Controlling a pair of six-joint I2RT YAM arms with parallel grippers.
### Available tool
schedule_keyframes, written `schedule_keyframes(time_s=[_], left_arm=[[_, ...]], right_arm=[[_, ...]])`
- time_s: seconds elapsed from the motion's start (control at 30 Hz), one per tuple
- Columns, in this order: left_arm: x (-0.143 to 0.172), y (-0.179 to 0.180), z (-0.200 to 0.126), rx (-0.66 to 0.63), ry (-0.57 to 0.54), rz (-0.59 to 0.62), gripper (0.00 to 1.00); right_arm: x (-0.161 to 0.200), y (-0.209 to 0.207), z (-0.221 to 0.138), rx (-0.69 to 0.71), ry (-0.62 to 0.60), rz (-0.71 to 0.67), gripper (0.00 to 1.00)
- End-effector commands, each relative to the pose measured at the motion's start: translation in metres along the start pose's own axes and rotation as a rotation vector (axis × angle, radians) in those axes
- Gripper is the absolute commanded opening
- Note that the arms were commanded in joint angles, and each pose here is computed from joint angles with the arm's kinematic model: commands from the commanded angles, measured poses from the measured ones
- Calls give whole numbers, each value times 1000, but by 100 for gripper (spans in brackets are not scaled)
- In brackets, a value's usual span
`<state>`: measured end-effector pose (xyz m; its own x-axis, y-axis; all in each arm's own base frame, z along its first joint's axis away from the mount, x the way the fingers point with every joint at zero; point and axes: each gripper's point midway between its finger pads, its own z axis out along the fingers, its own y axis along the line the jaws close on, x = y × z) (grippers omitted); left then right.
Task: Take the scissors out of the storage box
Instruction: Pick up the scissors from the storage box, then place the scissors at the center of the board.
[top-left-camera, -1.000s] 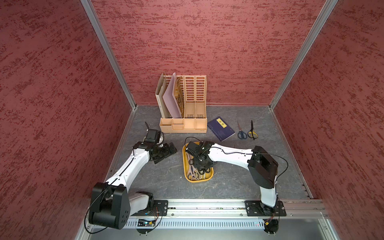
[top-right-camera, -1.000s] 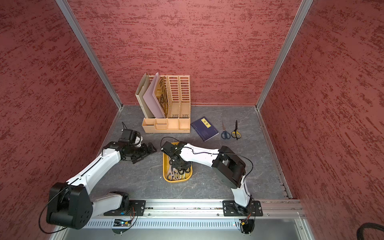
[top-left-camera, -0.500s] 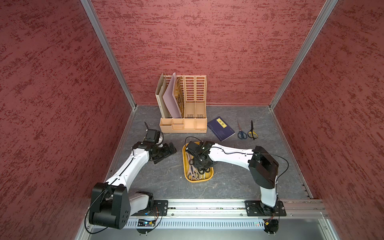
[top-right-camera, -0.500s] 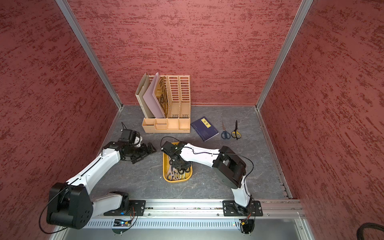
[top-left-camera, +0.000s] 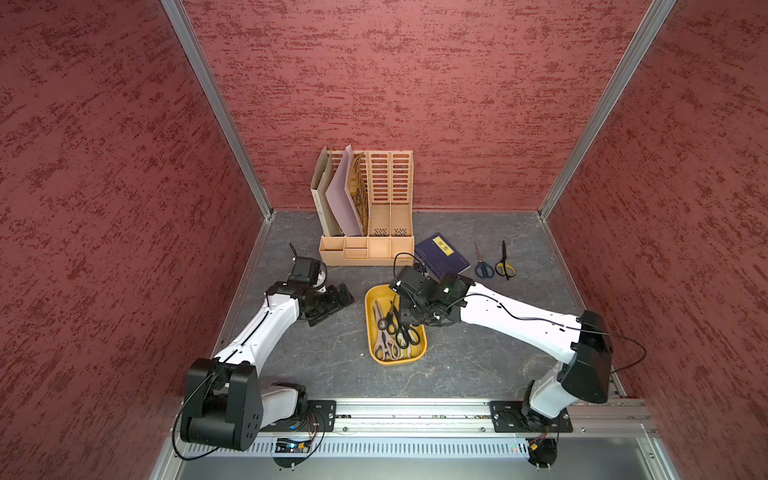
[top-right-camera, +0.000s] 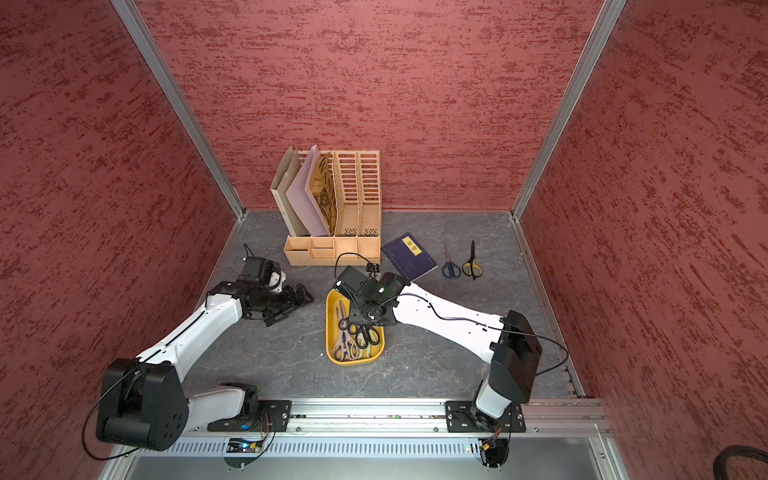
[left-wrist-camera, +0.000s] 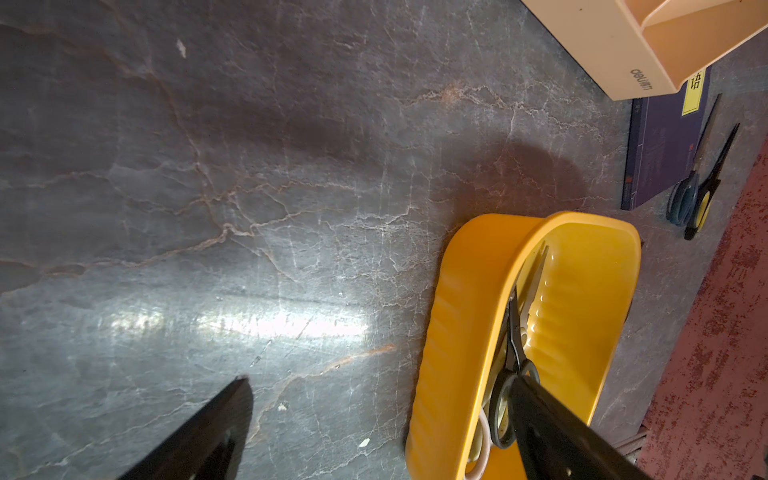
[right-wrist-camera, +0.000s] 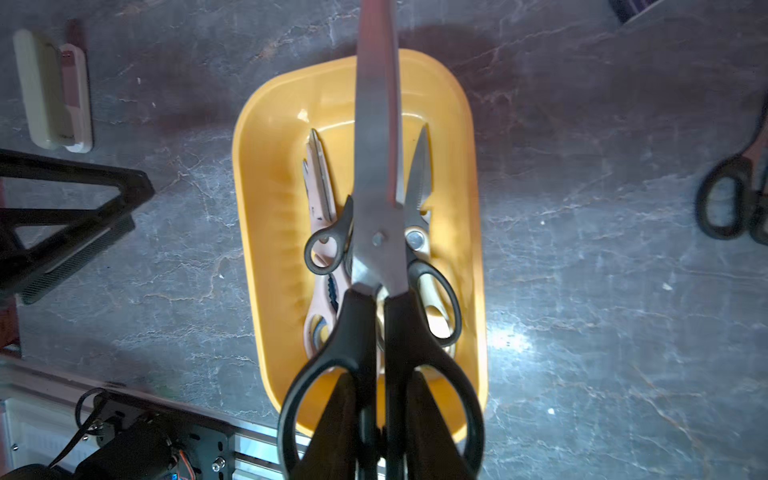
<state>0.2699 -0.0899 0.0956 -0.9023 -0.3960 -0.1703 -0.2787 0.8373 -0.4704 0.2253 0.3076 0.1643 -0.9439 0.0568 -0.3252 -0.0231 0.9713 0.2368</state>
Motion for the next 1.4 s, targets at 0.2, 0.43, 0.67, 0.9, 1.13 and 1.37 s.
schedule_keyframes(time_s=[0.2, 0.43, 0.67, 0.9, 1.13, 1.37], left_arm=[[-8, -9, -6, 37, -18, 21, 100], [-2, -6, -9, 27, -16, 17, 100], [-2, -5, -13, 15, -22, 1, 100], [1, 0, -19, -3, -39, -10, 100], [4, 3, -21, -15, -49, -20, 100], [4, 4, -21, -16, -51, -25, 100]], right_arm=[[-4, -89, 27, 171, -9, 77, 12], [-1, -117, 65, 216, 42, 44, 12], [-12, -123, 94, 237, 83, 11, 13], [-12, -127, 116, 249, 124, -1, 14], [-8, -130, 129, 257, 157, -21, 19], [-7, -131, 132, 268, 168, -25, 31]])
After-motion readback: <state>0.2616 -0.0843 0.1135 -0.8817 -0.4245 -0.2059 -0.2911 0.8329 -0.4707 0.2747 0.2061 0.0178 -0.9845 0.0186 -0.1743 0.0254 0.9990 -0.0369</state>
